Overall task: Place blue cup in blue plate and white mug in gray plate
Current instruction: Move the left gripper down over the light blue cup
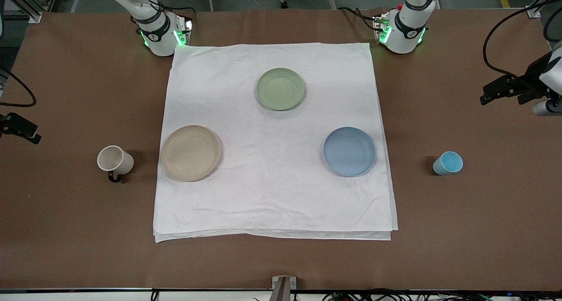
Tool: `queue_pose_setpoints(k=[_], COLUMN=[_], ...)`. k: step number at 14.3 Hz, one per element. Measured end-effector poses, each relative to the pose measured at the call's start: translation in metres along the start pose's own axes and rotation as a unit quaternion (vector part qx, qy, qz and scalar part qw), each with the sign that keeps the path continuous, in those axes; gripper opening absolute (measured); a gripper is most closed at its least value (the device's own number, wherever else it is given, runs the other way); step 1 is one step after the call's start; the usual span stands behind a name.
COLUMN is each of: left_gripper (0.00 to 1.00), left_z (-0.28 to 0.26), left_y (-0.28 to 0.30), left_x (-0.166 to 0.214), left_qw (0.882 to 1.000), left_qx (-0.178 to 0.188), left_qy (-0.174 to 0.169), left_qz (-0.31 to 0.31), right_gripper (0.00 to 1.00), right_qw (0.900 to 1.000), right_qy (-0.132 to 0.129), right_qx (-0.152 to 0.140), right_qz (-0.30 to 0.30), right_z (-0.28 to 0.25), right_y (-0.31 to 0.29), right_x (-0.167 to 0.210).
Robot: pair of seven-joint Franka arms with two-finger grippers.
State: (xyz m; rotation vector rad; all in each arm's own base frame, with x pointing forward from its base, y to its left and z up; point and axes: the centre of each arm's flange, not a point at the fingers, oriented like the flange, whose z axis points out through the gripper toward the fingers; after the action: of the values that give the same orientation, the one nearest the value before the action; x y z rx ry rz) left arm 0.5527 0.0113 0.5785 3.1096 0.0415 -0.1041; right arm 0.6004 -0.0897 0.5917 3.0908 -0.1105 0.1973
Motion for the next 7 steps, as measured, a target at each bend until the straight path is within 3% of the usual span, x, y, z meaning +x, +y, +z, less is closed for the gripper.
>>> queue_pose_setpoints(k=[7], left_gripper=[1.0], left_z=[0.13], left_y=[-0.034], left_x=[0.037], left_qw=[0.999], left_qx=[0.012], left_qy=[0.029], left_qz=[-0.024], right_gripper=[1.0], right_qw=[1.0], right_qy=[-0.001], right_qx=[0.0], right_qz=[0.0], right_z=[0.002], right_y=[0.0], right_x=[0.0])
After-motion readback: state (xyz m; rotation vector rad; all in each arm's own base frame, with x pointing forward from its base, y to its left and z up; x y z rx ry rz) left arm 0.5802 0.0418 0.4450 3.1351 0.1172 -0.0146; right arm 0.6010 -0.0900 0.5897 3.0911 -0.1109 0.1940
